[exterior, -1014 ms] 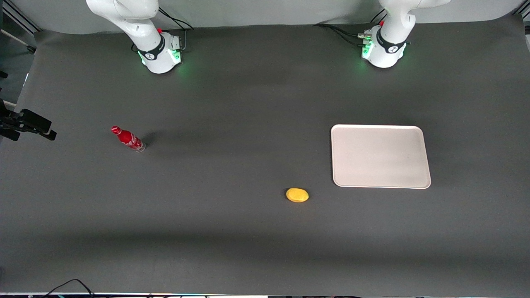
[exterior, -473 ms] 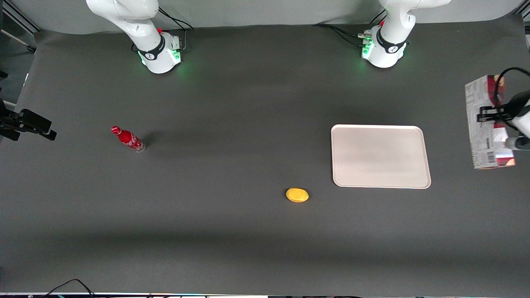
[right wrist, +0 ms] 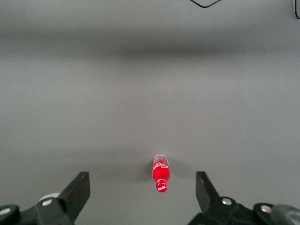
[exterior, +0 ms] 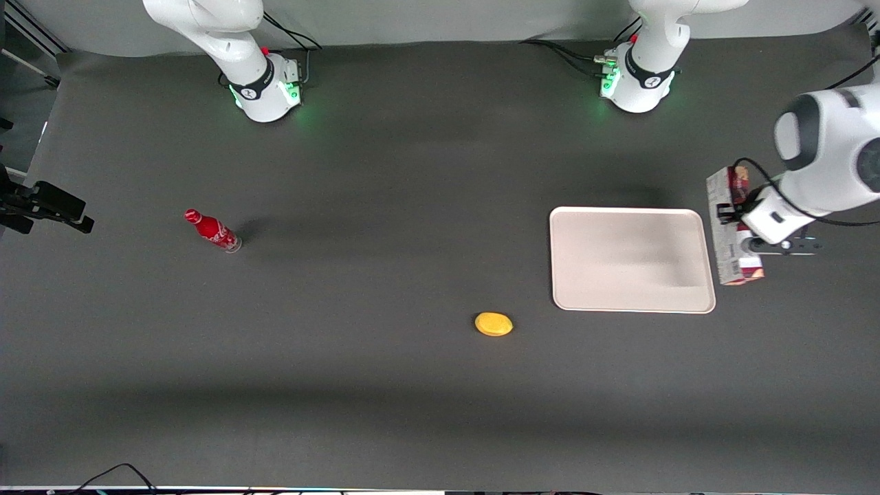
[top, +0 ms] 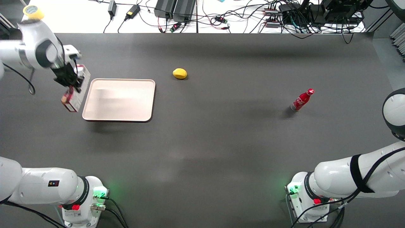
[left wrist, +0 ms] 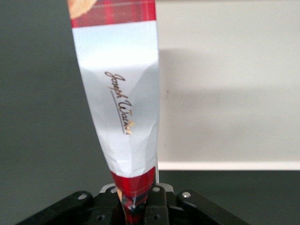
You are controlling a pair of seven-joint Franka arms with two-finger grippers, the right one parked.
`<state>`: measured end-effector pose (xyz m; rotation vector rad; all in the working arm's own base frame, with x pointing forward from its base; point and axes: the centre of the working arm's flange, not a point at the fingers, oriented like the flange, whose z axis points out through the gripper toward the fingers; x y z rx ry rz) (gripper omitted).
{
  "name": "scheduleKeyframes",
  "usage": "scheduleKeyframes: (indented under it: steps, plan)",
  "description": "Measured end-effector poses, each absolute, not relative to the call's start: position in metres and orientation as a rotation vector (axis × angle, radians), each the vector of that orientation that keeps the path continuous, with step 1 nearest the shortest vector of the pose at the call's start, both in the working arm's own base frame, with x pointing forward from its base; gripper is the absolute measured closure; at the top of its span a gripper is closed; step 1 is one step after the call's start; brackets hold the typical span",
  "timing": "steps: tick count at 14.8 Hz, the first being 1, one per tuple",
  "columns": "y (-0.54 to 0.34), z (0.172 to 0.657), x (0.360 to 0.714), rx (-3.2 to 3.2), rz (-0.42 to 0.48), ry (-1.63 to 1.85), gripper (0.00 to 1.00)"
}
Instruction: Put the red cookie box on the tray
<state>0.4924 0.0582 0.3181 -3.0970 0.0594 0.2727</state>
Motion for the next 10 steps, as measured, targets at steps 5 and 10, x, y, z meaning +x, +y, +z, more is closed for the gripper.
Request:
scheduleKeyframes:
  steps: [5,10]
  plan:
    - [0.050,0.237,0.477,-3.097,0.127,0.096,0.85]
    - [0.049,0.214,0.485,-3.091,0.110,0.116,0.82]
